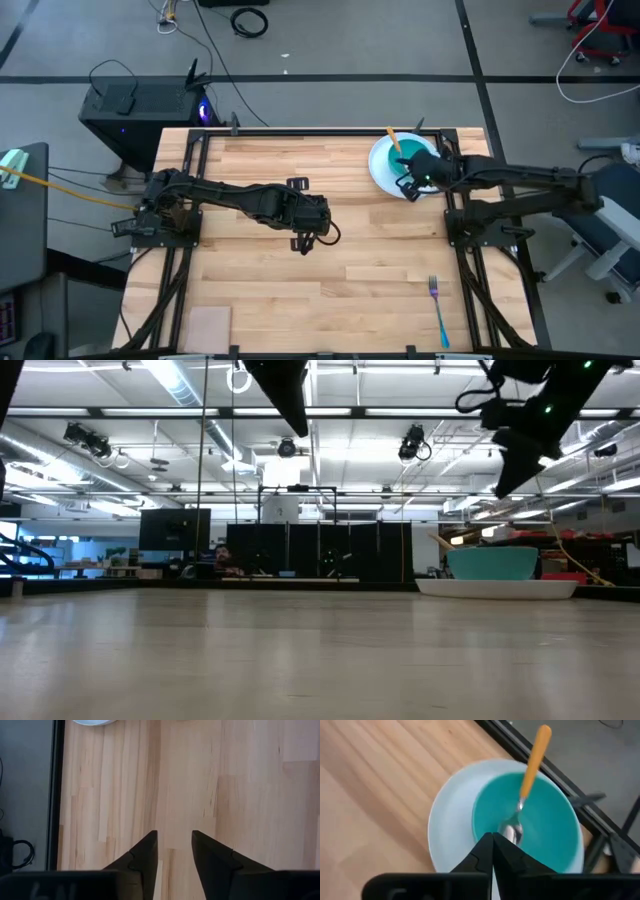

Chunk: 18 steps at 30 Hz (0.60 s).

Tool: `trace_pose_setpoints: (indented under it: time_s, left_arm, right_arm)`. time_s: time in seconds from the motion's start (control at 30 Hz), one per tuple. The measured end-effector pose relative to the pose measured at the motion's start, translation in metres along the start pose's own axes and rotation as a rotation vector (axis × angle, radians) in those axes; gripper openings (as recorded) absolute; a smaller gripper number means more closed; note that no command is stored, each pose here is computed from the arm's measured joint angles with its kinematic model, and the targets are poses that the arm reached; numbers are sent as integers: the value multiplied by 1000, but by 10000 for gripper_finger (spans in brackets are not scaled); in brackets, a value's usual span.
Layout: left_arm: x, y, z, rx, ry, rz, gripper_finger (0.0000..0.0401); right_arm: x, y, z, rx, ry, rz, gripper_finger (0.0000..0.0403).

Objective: Set table place
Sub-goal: Move the blue fork to the left side of the blue plate

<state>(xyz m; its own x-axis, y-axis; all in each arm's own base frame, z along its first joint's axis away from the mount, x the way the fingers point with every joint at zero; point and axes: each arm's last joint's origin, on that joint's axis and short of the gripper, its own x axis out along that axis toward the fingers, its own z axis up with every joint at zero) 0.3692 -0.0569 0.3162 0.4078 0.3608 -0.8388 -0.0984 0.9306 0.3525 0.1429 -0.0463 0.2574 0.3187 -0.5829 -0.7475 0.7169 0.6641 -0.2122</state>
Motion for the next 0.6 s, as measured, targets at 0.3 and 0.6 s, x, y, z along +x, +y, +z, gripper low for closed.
trace_pose_setpoints:
  time_s: [0.3,0.6]
  left_arm:
    - [0,0,0,0,0,0,135]
    - [0,1,0,-2,0,1,134]
  right_arm:
    - [-43,9,-24,-7,170,46,3]
    - [-74,32,-56,64,401,234,2]
